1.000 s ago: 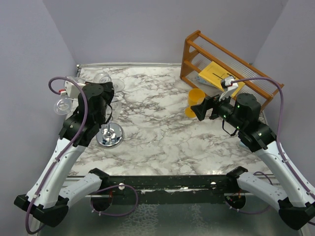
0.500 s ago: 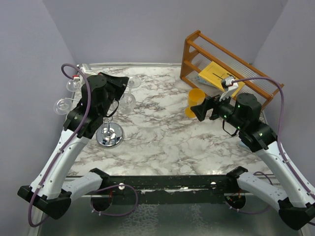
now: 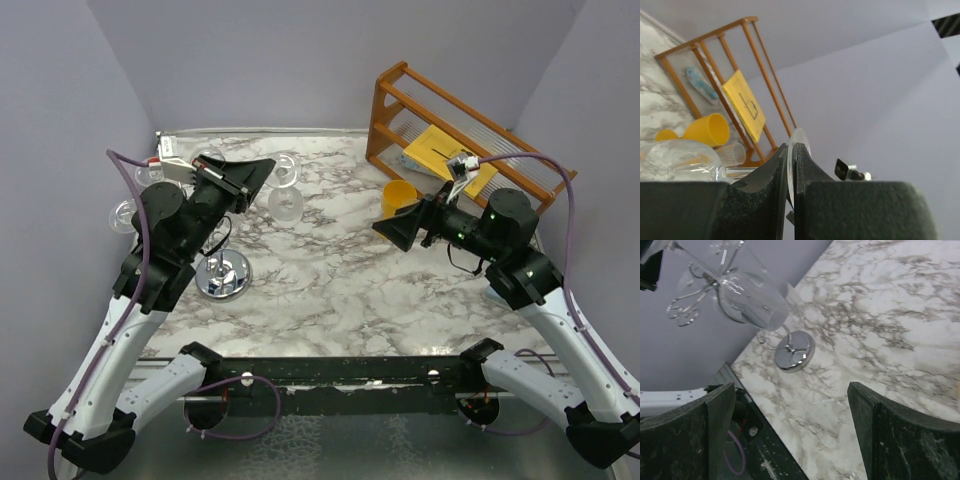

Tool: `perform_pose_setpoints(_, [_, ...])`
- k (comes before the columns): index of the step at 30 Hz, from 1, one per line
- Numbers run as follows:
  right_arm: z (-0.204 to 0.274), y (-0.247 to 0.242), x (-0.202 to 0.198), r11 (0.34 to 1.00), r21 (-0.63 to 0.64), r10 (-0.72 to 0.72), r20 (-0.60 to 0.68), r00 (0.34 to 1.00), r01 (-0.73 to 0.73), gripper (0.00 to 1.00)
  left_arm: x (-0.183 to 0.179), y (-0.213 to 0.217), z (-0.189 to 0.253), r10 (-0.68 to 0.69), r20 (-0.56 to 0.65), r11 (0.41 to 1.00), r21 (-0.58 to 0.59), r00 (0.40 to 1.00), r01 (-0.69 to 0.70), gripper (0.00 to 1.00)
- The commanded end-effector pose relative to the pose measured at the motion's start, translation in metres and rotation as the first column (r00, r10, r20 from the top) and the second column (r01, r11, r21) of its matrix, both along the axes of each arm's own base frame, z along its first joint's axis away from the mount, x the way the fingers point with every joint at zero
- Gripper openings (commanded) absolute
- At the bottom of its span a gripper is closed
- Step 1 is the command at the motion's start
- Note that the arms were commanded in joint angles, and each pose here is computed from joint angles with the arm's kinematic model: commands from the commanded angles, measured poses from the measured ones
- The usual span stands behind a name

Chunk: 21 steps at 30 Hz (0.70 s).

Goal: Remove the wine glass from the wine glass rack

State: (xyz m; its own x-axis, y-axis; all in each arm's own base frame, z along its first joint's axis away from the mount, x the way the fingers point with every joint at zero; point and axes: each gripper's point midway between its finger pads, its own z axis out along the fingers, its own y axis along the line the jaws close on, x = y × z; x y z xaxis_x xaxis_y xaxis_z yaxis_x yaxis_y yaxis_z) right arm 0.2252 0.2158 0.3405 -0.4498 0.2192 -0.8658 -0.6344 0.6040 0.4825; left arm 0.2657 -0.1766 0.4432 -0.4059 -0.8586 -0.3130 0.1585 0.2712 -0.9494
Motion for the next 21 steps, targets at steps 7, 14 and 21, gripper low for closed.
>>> perform_pose_setpoints(7, [0.047, 0.049, -0.047, 0.858, 0.325, 0.418, 0.008, 0.908, -0.398, 0.93, -0.083, -0.008, 0.095, -0.216, 0.432, 0.929, -0.187, 0.876, 0.321, 0.00])
perform_pose_setpoints(14, [0.058, 0.059, -0.060, 0.734, 0.413, 0.567, 0.064, 0.821, -0.539, 0.93, -0.133, 0.005, 0.129, -0.229, 0.637, 0.858, -0.224, 0.736, 0.461, 0.00])
perform_pose_setpoints(21, [0.077, 0.059, -0.066, 0.646, 0.477, 0.601, 0.163, 0.782, -0.596, 0.91, -0.158, 0.011, 0.134, -0.249, 0.708, 0.776, -0.262, 0.661, 0.573, 0.00])
